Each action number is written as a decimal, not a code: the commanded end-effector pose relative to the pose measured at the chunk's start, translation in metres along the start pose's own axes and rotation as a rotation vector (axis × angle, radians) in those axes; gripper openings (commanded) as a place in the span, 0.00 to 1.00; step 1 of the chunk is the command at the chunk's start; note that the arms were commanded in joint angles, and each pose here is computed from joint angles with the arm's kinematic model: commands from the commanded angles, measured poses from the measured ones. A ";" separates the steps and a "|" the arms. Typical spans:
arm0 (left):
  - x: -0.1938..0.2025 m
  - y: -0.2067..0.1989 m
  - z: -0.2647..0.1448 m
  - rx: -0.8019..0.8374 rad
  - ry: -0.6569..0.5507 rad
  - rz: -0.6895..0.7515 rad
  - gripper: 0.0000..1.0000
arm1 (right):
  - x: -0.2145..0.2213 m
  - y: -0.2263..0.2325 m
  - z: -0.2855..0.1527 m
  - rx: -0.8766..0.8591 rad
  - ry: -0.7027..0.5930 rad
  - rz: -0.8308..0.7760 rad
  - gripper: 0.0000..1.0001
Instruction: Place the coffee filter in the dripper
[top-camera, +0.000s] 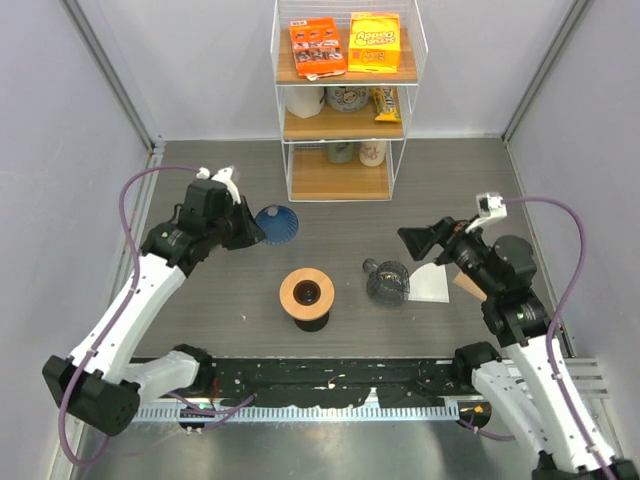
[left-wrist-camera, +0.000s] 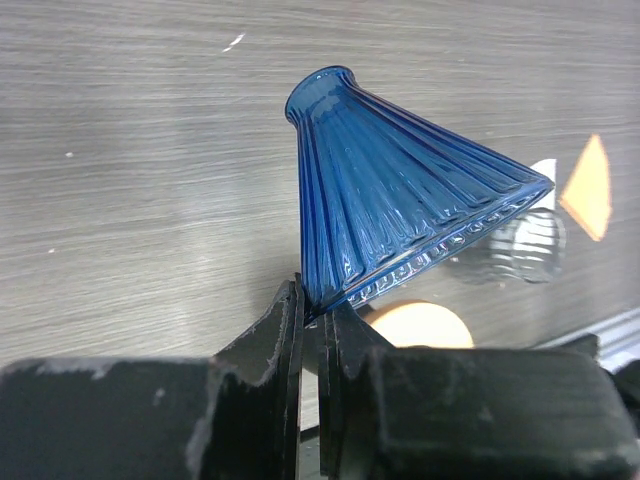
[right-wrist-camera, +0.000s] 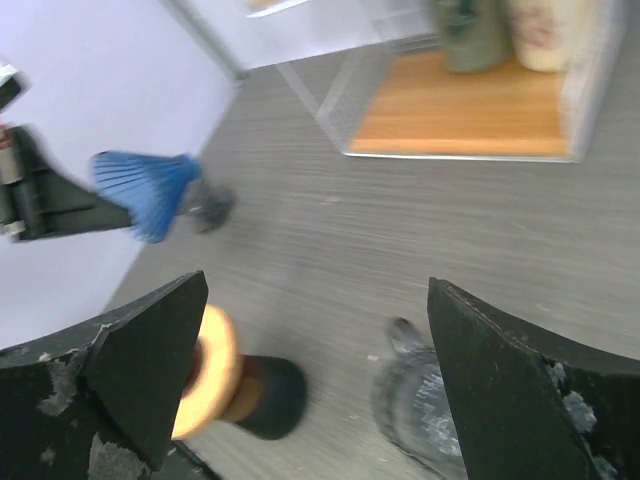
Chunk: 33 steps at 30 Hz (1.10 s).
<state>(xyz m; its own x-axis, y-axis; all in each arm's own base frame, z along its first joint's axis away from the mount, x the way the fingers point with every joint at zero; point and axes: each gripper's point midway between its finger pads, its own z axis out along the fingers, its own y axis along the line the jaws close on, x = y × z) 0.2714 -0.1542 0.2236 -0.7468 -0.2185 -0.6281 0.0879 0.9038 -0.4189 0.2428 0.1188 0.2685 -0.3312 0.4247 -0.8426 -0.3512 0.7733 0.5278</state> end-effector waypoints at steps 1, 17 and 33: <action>-0.015 -0.043 -0.026 0.176 -0.043 -0.027 0.00 | -0.035 0.080 0.017 -0.181 -0.044 -0.099 0.99; -0.001 -0.107 -0.009 0.270 0.091 0.022 0.00 | -0.007 0.123 0.087 0.084 0.166 -0.416 0.95; 0.019 -0.138 -0.002 0.328 0.191 0.097 0.00 | 0.034 0.120 0.111 0.077 0.275 -0.471 0.60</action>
<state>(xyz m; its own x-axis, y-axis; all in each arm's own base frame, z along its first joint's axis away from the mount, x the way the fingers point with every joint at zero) 0.2477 -0.2725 0.2466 -0.8559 -0.0525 -0.5145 0.2794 0.7902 -0.5454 0.2844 0.2682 0.2726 -0.4133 -0.1309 -0.9011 -0.4303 0.9002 0.0666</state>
